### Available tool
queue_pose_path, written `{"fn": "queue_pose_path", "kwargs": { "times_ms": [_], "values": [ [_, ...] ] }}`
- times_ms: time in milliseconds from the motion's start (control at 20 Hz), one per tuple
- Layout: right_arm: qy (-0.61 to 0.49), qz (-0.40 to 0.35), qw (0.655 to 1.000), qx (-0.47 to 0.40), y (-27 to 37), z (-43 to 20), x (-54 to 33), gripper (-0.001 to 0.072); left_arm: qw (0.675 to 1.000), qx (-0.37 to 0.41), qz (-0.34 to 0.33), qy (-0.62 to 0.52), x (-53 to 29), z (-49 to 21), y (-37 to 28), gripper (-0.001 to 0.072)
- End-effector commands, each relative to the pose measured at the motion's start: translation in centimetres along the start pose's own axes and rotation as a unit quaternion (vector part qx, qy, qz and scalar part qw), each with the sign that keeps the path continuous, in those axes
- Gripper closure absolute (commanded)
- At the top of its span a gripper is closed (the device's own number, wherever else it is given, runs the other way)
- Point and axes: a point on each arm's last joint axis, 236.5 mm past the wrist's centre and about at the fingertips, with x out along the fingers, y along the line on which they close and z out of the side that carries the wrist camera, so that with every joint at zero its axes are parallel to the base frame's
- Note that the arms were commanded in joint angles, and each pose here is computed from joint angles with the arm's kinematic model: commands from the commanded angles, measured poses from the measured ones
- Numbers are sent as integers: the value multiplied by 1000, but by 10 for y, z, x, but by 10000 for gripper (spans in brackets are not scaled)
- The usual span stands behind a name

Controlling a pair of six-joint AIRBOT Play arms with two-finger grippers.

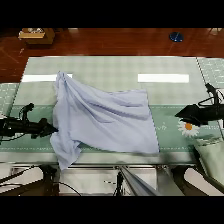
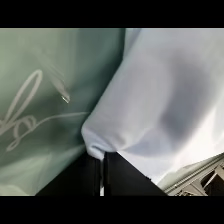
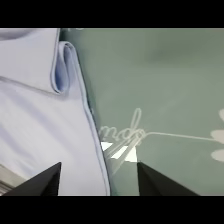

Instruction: Fold the shirts.

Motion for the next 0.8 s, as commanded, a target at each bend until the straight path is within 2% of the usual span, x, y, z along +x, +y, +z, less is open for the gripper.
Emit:
{"fn": "queue_pose_path", "kwargs": {
  "times_ms": [0,150,500,600,650,750],
  "values": [
    [6,-23,999,30,-8,-34,2,187,999,-6,-29,-24,2,12,-14,679],
    [48,13,997,60,-2,-68,27,184,999,-4,-36,-28,1,14,-17,679],
    [91,13,988,126,-16,-110,60,190,996,5,-74,-51,-2,25,-36,679],
    [102,2,987,123,-14,-114,66,196,995,10,-79,-55,-3,26,-38,679],
    [104,-6,988,115,-12,-114,70,234,995,10,-80,-56,-3,27,-39,679],
    [103,-28,990,96,-7,-111,81,238,995,9,-82,-57,-3,27,-40,679]
  ]
}}
